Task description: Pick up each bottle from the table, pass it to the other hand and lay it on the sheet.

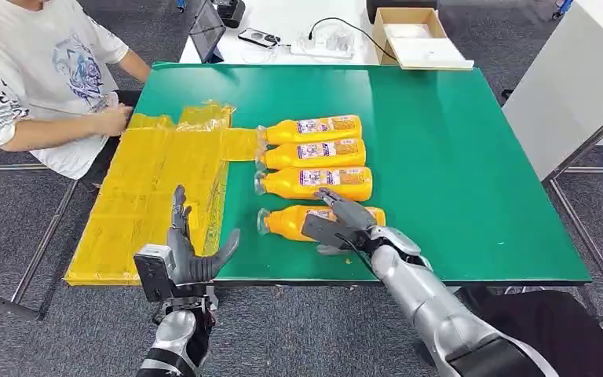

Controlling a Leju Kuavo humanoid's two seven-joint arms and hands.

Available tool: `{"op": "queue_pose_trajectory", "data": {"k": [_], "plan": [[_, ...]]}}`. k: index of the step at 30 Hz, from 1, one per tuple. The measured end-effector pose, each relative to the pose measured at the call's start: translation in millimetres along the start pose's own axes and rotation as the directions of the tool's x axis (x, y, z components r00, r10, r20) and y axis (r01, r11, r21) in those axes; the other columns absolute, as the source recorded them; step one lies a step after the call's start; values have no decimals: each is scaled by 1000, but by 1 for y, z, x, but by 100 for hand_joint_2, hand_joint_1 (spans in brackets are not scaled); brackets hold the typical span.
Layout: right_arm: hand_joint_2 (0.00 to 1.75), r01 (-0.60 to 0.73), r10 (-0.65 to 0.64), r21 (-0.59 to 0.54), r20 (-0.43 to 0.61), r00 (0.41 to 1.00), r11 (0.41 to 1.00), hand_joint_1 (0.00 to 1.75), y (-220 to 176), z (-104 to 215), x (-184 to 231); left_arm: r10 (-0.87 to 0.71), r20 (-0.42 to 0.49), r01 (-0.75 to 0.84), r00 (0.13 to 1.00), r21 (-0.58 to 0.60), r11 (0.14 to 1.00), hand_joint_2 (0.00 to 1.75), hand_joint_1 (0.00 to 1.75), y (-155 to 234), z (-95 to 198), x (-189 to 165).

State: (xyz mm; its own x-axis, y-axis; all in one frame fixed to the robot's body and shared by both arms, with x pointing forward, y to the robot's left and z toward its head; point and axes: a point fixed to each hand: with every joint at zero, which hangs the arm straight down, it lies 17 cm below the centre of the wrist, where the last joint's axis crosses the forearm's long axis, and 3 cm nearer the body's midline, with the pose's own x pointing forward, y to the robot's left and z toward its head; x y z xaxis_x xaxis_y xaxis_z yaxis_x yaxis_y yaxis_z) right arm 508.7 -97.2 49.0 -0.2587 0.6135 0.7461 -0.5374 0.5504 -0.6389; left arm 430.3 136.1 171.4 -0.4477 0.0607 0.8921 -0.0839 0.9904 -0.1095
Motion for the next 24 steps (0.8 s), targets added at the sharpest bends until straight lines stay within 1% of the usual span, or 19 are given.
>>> {"op": "queue_pose_trajectory", "data": {"k": [5, 10, 15, 24], "plan": [[175, -42, 45, 42, -75, 996, 998, 0, -5, 0, -16, -1, -14, 1, 1000, -1, 1000, 175, 0, 0, 0, -5], [175, -70, 75, 57, -98, 992, 996, 0, -8, 1, -23, -3, -27, 3, 1000, -2, 1000, 175, 0, 0, 2, -9], [175, -113, 120, 54, -143, 982, 992, 0, -11, 2, -33, -6, -41, 6, 999, -1, 1000, 175, 0, 1, 3, -13], [175, -158, 166, 62, -152, 974, 985, 0, -9, 1, -35, -10, -52, 10, 999, 7, 1000, 175, 0, 4, 4, -16]]}}
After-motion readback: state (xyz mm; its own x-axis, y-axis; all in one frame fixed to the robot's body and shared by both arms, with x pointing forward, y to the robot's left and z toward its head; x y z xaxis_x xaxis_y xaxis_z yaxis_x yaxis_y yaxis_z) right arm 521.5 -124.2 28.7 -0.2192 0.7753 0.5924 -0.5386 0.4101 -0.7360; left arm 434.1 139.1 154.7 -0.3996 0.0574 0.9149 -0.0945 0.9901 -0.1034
